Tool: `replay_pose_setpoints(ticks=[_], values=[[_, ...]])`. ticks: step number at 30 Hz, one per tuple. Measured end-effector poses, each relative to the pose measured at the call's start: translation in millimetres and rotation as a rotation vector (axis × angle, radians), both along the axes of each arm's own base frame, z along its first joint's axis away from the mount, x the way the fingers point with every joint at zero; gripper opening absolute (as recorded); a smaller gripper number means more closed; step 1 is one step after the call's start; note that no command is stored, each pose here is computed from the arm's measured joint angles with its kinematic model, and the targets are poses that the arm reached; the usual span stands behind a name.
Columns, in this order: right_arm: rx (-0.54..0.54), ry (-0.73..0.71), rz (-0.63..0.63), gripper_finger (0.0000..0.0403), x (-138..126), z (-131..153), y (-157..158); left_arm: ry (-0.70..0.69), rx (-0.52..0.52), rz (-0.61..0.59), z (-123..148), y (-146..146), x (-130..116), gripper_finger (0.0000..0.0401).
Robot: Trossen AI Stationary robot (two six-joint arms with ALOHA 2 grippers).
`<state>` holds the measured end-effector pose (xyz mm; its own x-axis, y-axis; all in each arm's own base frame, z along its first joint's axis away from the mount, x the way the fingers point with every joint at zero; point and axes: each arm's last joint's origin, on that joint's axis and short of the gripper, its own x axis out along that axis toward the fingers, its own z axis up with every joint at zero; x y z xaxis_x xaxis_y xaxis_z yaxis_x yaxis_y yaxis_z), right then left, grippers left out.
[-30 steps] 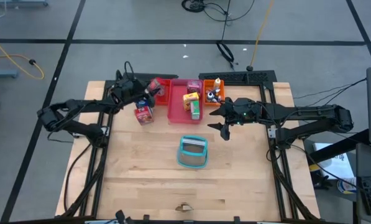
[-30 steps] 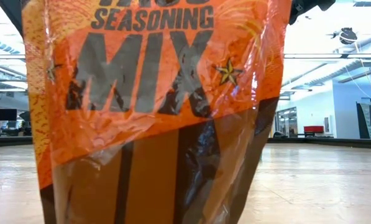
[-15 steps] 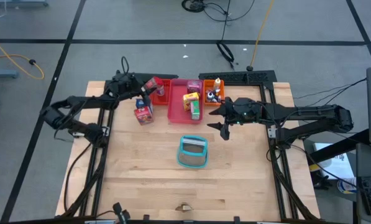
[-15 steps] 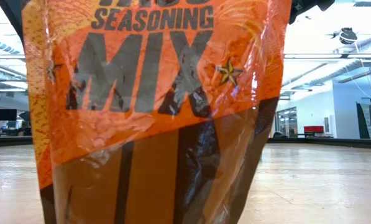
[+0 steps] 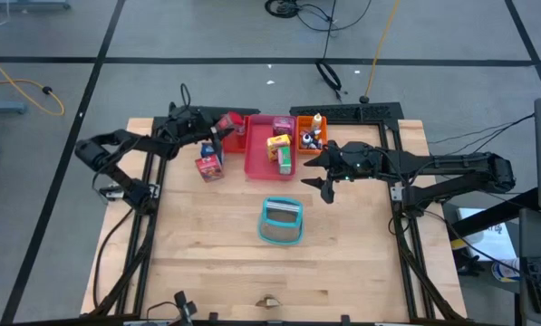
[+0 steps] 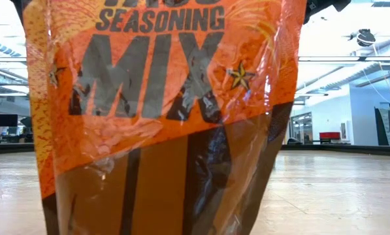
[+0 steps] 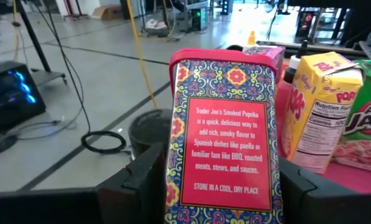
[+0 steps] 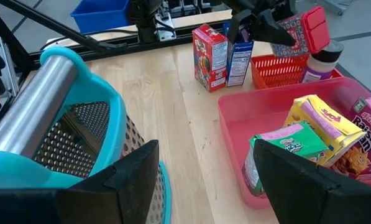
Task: Pick & Place Kitchen Items
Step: Put the red seasoning can into the red bin, then put the orange seasoning bag into the red bin
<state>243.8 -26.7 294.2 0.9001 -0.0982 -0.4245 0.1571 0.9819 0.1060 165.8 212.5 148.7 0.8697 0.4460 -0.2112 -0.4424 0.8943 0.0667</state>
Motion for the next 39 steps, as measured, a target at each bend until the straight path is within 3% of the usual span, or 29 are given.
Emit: replay_pose_setpoints(ticks=[11,21,29,39], values=[[-0.006,-0.013,0.002,0.0254,0,-7,0,-0.014,-0.047,0.060,-2,1,-1,0.0290],[0.001,-0.063,-0.004,0.0254,0,-17,0,-0.027,-0.056,0.072,-1,1,-1,0.0279],[-0.020,-0.115,0.003,0.0254,-2,-10,0,-0.157,-0.037,0.083,15,2,-2,0.0275],[-0.021,-0.115,0.003,0.0254,-2,-10,0,-0.264,-0.069,-0.236,68,-39,1,0.0262]])
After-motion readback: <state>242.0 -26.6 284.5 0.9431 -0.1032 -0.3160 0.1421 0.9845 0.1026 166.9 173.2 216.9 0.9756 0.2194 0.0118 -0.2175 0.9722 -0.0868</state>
